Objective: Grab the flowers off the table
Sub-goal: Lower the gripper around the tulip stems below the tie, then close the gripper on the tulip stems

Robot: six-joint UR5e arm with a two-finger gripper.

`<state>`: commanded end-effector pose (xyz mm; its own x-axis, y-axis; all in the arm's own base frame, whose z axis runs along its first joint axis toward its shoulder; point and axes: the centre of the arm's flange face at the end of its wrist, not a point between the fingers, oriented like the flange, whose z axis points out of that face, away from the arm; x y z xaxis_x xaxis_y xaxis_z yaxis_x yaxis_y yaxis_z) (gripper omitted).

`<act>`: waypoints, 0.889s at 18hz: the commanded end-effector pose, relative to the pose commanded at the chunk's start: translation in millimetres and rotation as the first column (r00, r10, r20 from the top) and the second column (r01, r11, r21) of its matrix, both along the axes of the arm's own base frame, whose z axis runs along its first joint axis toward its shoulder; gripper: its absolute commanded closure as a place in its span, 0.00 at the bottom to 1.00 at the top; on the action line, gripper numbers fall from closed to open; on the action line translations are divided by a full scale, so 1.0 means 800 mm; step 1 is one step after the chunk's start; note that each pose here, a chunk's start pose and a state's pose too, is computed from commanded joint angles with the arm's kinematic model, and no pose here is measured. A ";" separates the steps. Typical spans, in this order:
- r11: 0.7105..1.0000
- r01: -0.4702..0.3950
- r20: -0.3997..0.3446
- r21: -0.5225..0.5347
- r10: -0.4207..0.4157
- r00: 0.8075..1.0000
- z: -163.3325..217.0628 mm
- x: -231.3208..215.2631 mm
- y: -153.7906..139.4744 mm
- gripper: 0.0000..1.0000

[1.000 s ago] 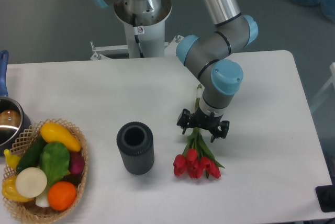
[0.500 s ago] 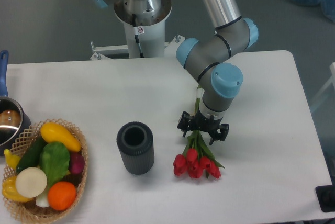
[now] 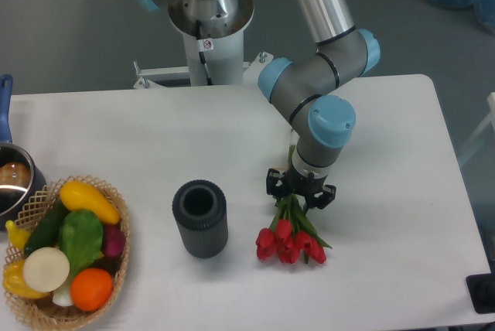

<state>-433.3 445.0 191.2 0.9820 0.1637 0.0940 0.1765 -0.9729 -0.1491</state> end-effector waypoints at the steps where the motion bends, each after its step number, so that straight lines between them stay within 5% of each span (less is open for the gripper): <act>1: 1.000 -0.002 0.000 0.000 0.002 1.000 0.000 -0.001 -0.001 0.46; 16: 1.000 -0.013 -0.030 0.025 0.014 0.999 0.021 -0.017 0.007 0.69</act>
